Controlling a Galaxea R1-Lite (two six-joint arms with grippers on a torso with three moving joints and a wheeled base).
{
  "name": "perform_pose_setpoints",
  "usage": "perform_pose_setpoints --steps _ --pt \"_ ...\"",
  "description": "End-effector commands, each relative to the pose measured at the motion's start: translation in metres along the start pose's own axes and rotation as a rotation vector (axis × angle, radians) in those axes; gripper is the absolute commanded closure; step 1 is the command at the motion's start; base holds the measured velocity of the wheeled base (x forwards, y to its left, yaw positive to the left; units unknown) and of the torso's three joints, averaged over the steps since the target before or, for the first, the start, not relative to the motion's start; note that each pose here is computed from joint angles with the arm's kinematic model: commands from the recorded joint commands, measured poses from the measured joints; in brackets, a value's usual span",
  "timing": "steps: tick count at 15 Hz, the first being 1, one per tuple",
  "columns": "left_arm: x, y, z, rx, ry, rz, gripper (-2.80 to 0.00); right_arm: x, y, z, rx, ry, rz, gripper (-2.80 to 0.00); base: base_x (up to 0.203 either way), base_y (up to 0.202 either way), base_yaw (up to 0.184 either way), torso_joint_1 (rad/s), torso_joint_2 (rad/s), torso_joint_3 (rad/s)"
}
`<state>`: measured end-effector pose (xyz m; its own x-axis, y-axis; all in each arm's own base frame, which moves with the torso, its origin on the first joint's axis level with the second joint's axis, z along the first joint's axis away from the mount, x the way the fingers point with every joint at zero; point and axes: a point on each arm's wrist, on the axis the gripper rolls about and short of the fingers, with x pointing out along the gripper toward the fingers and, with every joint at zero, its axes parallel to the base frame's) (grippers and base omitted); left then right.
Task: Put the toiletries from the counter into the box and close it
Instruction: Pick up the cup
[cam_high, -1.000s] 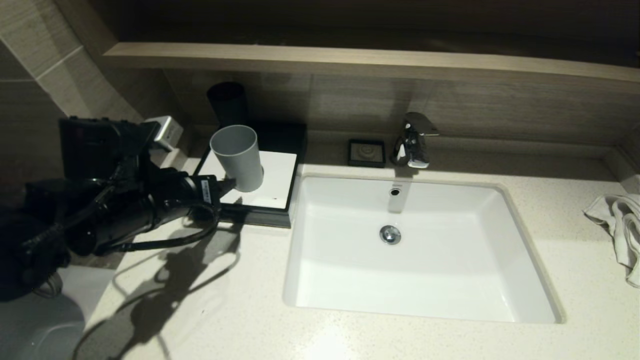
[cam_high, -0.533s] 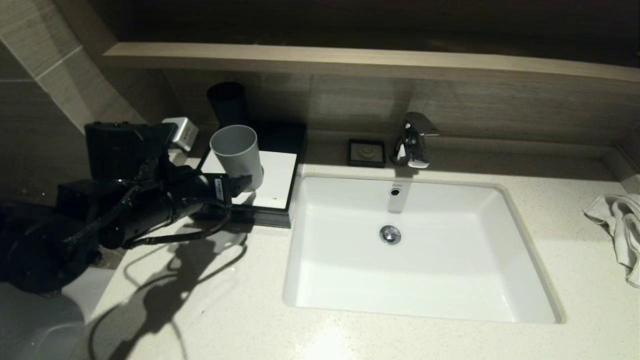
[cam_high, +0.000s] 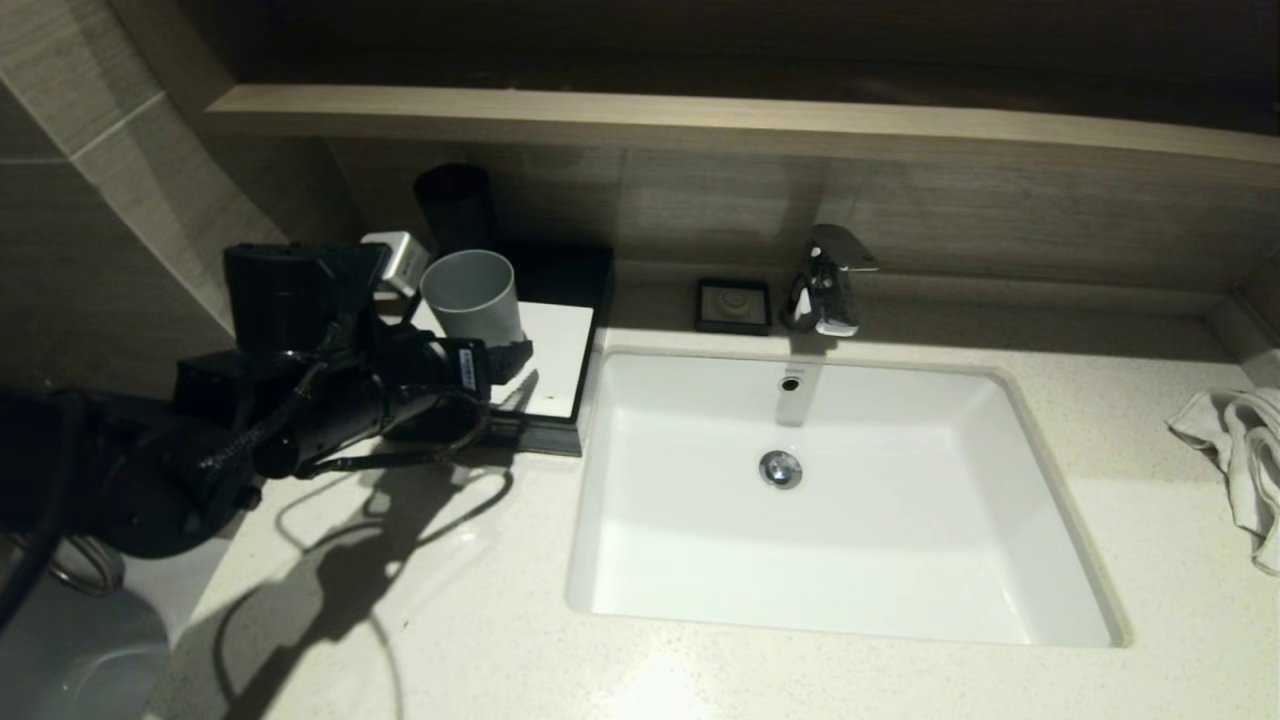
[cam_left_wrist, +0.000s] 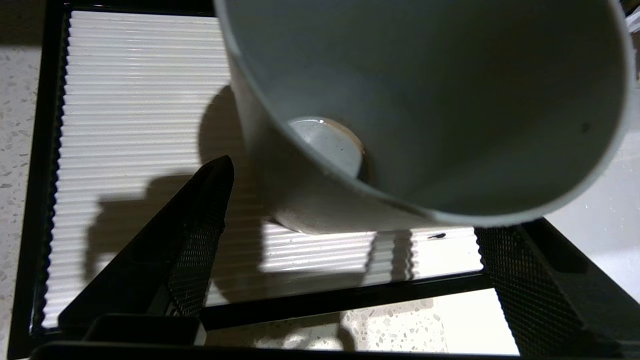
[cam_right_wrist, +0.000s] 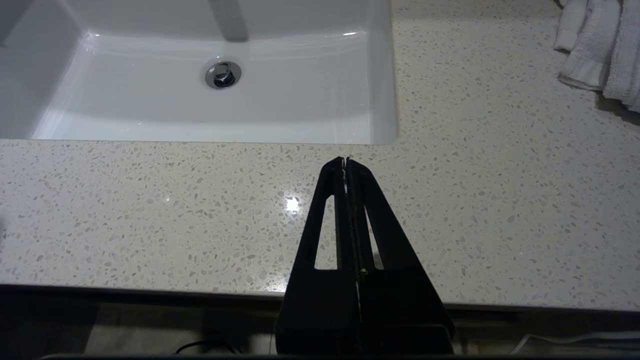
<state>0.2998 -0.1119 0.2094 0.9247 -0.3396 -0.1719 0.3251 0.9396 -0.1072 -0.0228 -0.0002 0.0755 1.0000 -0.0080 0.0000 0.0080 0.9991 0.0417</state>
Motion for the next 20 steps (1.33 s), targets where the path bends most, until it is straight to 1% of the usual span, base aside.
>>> perform_pose_setpoints --steps 1,4,7,16,20 --pt "0.008 -0.005 -0.003 0.005 0.007 -0.014 -2.80 0.000 0.000 0.000 0.000 0.000 0.000 0.00 0.000 0.000 0.000 0.000 0.00 0.000" --pt "0.012 -0.007 -0.006 0.056 0.000 -0.021 -2.80 0.000 0.000 0.000 0.001 0.000 0.000 0.00 0.000 0.000 0.000 0.000 0.00 0.000" --pt "0.017 -0.007 -0.011 0.133 -0.020 -0.014 -2.80 0.000 0.000 0.000 0.001 0.000 0.000 0.00 0.000 0.000 0.000 0.000 0.00 0.000" --pt "0.020 -0.006 -0.013 0.147 -0.019 -0.007 -2.80 0.000 0.000 0.000 0.000 0.000 0.000 0.00 0.000 0.000 0.000 0.000 0.00 0.000" --pt "0.022 -0.006 -0.012 0.145 -0.051 -0.002 -2.80 0.000 0.000 0.000 0.000 0.000 0.000 0.00 0.000 0.000 0.000 0.000 0.00 0.000"
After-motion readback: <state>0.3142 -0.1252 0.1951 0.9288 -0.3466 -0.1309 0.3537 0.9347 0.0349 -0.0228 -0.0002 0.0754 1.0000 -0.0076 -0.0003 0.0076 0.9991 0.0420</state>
